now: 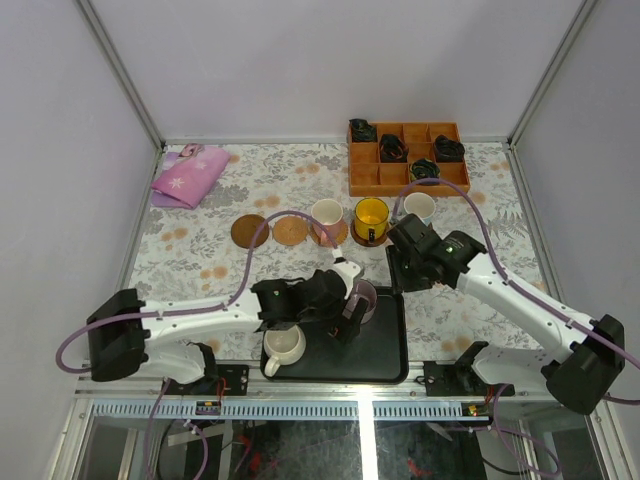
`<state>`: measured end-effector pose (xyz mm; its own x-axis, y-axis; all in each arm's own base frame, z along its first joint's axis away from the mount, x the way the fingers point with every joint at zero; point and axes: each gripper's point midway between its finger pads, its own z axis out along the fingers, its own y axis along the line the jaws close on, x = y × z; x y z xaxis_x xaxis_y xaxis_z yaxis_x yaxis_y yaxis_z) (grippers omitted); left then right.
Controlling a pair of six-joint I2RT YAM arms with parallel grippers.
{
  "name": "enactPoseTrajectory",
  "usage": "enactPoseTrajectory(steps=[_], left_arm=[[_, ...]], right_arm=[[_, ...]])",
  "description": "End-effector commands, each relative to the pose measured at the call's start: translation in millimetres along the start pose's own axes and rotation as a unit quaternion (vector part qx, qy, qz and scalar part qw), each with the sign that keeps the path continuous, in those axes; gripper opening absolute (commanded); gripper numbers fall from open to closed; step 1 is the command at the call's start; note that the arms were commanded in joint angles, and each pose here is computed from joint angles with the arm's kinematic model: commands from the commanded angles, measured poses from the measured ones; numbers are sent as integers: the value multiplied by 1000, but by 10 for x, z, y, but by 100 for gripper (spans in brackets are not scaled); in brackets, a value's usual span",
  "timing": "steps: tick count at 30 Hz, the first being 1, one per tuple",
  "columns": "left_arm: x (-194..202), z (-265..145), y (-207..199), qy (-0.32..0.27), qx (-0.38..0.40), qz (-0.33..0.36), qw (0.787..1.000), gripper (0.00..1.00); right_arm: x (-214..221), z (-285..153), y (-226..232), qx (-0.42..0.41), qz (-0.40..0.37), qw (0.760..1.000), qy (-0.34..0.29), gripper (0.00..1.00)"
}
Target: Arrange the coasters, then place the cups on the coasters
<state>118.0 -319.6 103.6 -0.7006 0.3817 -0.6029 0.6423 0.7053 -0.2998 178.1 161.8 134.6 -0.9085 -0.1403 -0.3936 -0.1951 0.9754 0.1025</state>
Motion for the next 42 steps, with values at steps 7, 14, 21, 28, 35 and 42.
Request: enactPoseTrajectory(steps=[7, 14, 21, 28, 35, 42], left_arm=[[-176, 315, -110, -25, -35, -16, 999, 100], [-111, 404, 26, -15, -75, -18, 997, 100], [79, 291, 309, -15, -128, -45, 991, 86], [169, 141, 467, -16, -152, -45, 987, 78], [130, 168, 369, -12, -115, 11, 993, 77], [146, 196, 278, -4, -78, 60, 995, 69]], right_arm=[[-68, -160, -181, 21, 0, 998, -53, 44], [-98, -153, -117, 5, 9, 998, -63, 44], [-139, -88, -30, -9, 8, 998, -60, 44], [-170, -29, 38, -18, 5, 998, -56, 44], [-188, -25, 56, -22, 8, 998, -59, 44], [-169, -11, 60, -25, 17, 998, -60, 44]])
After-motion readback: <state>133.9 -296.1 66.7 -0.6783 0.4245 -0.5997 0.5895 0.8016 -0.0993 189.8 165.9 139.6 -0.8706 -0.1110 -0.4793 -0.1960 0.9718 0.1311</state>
